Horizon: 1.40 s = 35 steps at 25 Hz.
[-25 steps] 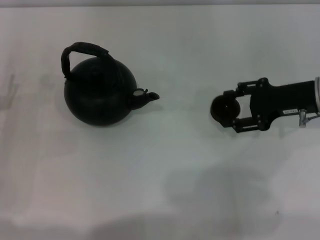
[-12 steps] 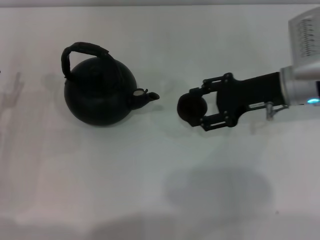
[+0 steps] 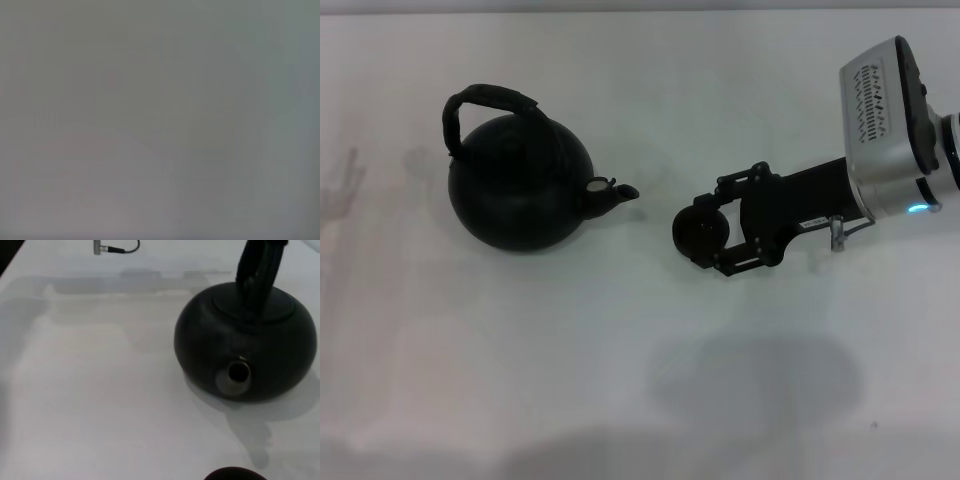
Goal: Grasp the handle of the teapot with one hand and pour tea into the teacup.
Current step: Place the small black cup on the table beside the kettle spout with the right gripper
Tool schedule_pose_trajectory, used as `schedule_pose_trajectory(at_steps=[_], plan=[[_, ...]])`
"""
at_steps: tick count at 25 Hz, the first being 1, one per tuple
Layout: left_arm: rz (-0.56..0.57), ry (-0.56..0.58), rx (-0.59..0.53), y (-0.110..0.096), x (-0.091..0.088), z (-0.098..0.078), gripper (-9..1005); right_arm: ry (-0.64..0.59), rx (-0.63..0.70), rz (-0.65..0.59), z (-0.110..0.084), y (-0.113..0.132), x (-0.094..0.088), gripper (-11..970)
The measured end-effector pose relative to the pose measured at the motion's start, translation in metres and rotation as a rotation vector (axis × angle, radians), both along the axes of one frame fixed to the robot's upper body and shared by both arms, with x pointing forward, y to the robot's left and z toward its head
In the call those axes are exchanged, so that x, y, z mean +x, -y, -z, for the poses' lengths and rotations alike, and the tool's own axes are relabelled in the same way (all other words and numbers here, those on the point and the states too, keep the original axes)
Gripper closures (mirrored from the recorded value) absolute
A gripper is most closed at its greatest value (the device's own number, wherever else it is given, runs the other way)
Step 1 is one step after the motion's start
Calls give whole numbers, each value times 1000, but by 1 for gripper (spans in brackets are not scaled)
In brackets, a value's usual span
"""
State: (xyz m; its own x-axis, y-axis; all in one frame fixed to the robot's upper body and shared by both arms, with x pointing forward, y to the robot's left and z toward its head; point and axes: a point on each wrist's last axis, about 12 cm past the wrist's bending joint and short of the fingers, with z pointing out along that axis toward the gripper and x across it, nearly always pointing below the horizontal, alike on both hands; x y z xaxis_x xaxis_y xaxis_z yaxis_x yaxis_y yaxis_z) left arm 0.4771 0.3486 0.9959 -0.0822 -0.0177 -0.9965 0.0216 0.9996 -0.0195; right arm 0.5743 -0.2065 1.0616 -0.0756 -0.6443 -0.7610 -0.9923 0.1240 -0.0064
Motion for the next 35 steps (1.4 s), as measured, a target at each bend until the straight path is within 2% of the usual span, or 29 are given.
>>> schedule_pose_trajectory(at_steps=[9,35], plan=[[2,2,0,1,1,-1,135,35,-66,-21,6,-2,0,235],[-1,-4,2,0,0,0,135,54,-68,-1,10,0,-2,212]])
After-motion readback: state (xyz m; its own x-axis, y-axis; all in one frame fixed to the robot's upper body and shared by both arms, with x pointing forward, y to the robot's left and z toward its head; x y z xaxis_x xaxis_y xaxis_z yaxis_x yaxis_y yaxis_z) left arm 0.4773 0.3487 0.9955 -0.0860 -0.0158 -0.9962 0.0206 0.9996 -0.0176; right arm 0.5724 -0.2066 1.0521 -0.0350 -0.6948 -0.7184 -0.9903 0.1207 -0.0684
